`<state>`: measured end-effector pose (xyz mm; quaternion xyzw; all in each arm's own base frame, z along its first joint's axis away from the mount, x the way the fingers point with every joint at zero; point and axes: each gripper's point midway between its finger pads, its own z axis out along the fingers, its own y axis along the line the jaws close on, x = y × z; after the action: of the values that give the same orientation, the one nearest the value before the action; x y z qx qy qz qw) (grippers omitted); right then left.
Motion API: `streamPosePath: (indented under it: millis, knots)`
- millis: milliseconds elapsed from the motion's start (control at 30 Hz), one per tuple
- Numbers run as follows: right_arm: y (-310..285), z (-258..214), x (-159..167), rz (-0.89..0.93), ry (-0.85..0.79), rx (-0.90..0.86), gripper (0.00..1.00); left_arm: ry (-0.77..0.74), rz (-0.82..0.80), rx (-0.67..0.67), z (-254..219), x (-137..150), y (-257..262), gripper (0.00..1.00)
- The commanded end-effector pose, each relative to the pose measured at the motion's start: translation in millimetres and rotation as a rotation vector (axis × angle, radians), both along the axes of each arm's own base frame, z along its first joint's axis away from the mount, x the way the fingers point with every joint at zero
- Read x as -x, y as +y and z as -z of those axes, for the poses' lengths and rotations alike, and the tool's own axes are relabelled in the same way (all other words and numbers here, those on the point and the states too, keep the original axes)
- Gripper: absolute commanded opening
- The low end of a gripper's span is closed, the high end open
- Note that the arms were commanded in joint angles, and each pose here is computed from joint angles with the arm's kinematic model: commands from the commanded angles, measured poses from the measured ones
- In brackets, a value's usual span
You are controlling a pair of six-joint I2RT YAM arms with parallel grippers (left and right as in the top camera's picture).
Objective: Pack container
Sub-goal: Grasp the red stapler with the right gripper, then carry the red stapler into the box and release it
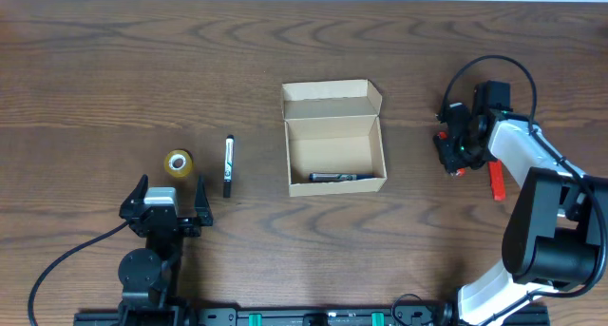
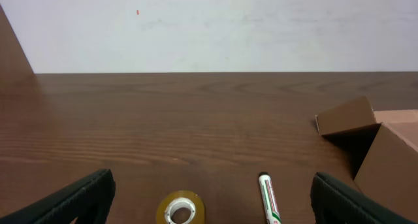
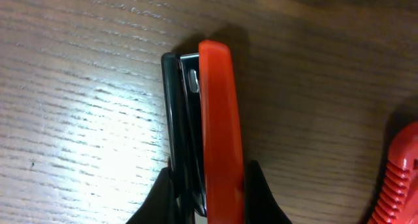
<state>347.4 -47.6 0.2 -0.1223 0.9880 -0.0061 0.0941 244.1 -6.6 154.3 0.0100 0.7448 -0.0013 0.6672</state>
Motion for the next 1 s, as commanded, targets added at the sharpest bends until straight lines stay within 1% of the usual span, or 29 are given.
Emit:
streamPosePath:
  millis: [0,133,233,300,400,467,500,567,667,733,867,967]
  knots:
    - [-1,10,7,0.056,0.027,-0.009,0.01,0.042,0.006,0.011,16,0,-1,0.95]
    - [3,5,1,0.089,0.012,-0.039,0.01,0.042,0.005,0.01,16,0,-1,0.95]
    - [12,-15,-13,0.116,-0.032,-0.099,0.01,0.042,0.006,0.01,16,0,-1,0.95]
    - [20,-40,-28,0.116,-0.085,-0.16,0.01,0.042,0.005,0.01,16,0,-1,0.95]
    - [36,-91,-49,0.074,-0.18,-0.244,0.01,0.042,0.006,0.01,16,0,-1,0.96]
    - [46,-129,-57,0.029,-0.236,-0.251,0.01,0.042,0.006,0.01,16,0,-1,0.95]
    - [53,-145,-58,-0.016,-0.259,-0.253,0.01,0.042,0.006,0.01,16,0,-1,0.95]
    - [75,-179,-58,-0.163,-0.315,-0.248,0.02,0.043,0.006,0.01,16,0,-1,0.95]
    - [113,-208,-52,-0.359,-0.368,-0.216,0.01,0.043,0.006,0.01,16,0,-1,0.95]
    - [140,-215,-46,-0.474,-0.378,-0.2,0.01,0.043,0.006,0.01,16,0,-1,0.95]
    - [200,-211,-24,-0.751,-0.37,-0.167,0.01,0.046,0.006,0.01,17,1,-1,0.95]
    - [231,-205,-9,-0.966,-0.37,-0.068,0.01,0.046,0.005,0.01,17,1,-1,0.95]
